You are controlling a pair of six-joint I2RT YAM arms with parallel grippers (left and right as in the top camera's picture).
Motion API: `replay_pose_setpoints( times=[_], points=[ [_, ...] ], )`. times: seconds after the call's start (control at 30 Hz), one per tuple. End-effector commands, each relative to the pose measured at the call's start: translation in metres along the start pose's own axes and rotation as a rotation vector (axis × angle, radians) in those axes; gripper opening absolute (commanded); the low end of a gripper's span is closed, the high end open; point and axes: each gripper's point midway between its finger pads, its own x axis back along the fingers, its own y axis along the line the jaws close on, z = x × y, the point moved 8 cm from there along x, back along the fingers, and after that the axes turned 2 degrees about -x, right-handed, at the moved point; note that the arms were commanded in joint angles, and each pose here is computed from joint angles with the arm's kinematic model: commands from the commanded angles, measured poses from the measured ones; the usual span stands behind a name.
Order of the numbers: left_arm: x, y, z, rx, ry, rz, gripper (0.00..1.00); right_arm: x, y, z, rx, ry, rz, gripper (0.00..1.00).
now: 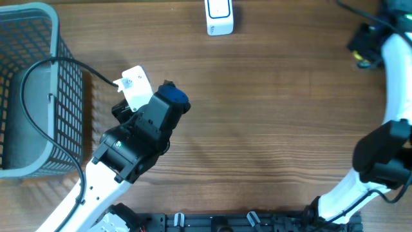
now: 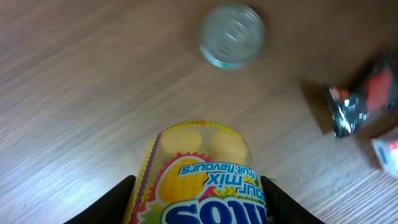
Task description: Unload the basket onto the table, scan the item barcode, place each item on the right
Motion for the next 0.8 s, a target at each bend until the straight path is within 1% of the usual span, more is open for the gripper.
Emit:
replay_pose_setpoints(
  times=[0.0,0.13,0.23,0.43,0.6,0.73,0.77],
  points=[
    [-0.002,-0.005,0.004,0.015,0.051,0.051,1.00,-0.044,-0.022,0.012,-0.093,0.142,-0.052,0.53],
    [-0.001,-0.008,0.007,0.015,0.082,0.083,1.00,-0.073,-0.042,0.022,-0.133,0.205,-0.014,0.54],
    [-0.001,-0.010,0.009,0.014,0.106,0.104,1.00,-0.096,-0.049,0.028,-0.128,0.224,0.006,0.59],
    [0.000,-0.011,0.013,0.005,0.138,0.118,1.00,-0.138,-0.075,0.037,-0.145,0.281,0.107,0.60],
    [0.000,-0.010,0.013,0.003,0.140,0.116,1.00,-0.158,-0.102,0.037,-0.193,0.288,0.158,0.61],
    [0.000,-0.010,0.013,0.003,0.140,0.117,1.00,-0.164,-0.126,0.034,-0.250,0.277,0.168,0.61],
    [0.000,-0.011,0.013,0.004,0.141,0.118,1.00,-0.164,-0.132,0.033,-0.267,0.275,0.162,0.62]
  ],
)
